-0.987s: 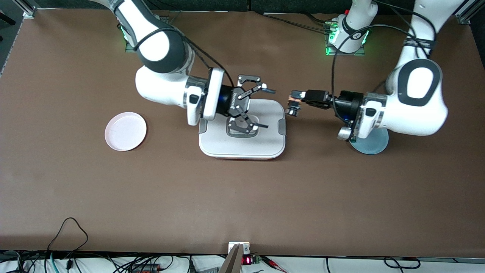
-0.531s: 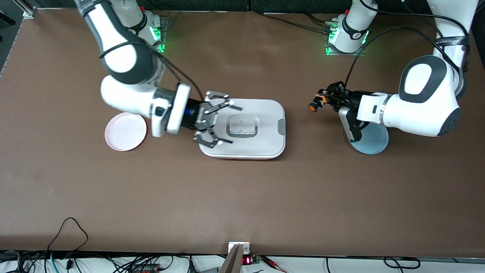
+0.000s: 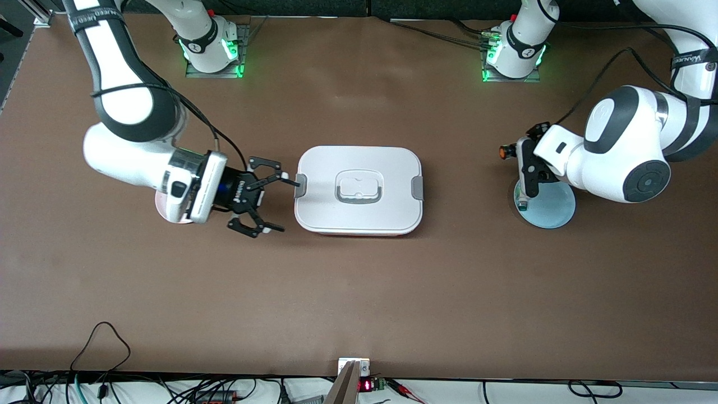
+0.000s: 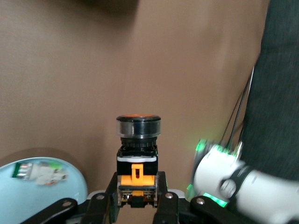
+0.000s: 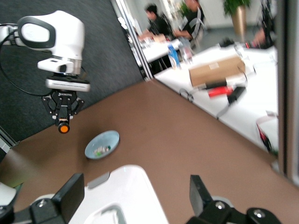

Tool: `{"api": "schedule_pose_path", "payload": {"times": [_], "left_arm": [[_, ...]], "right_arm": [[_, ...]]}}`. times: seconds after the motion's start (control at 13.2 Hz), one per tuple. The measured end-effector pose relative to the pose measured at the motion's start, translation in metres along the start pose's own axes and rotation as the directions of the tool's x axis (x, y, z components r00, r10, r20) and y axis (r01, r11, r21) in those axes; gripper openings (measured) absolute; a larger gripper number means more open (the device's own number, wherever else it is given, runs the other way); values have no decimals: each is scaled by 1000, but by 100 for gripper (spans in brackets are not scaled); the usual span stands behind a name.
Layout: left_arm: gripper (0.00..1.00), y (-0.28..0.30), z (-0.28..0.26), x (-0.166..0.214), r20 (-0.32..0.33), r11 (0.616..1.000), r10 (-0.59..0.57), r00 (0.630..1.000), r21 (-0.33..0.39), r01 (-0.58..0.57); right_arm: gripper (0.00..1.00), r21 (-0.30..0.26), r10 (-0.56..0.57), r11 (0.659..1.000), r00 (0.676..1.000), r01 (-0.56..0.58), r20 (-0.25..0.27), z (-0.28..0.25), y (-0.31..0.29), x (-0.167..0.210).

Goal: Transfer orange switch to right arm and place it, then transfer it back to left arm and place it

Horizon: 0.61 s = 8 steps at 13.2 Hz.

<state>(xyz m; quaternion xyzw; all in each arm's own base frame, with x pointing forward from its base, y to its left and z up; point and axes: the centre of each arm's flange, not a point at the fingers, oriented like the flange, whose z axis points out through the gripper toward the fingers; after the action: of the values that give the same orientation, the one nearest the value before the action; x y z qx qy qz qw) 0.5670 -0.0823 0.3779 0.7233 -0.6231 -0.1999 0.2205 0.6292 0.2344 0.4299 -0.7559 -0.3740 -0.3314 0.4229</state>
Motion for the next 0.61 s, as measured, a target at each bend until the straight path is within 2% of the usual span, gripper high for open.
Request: {"api": "schedule_pose_path", "payload": {"times": [0.15, 0.3, 0.46, 0.61], "left_arm": [[33, -27, 17, -23, 17, 990, 131, 991, 53, -132], [33, -52, 44, -50, 13, 973, 208, 978, 102, -208], [33, -68, 67, -79, 33, 962, 231, 972, 143, -234], [33, -77, 79, -103, 70, 955, 221, 973, 184, -231]], "right_arm": [[100, -29, 127, 992, 988, -125, 84, -26, 5, 3], [100, -78, 269, 963, 950, -259, 160, -55, 12, 3], [100, -176, 407, 911, 878, -372, 251, -79, 14, 0], [100, -321, 532, 839, 785, -439, 317, -89, 10, -2]]}}
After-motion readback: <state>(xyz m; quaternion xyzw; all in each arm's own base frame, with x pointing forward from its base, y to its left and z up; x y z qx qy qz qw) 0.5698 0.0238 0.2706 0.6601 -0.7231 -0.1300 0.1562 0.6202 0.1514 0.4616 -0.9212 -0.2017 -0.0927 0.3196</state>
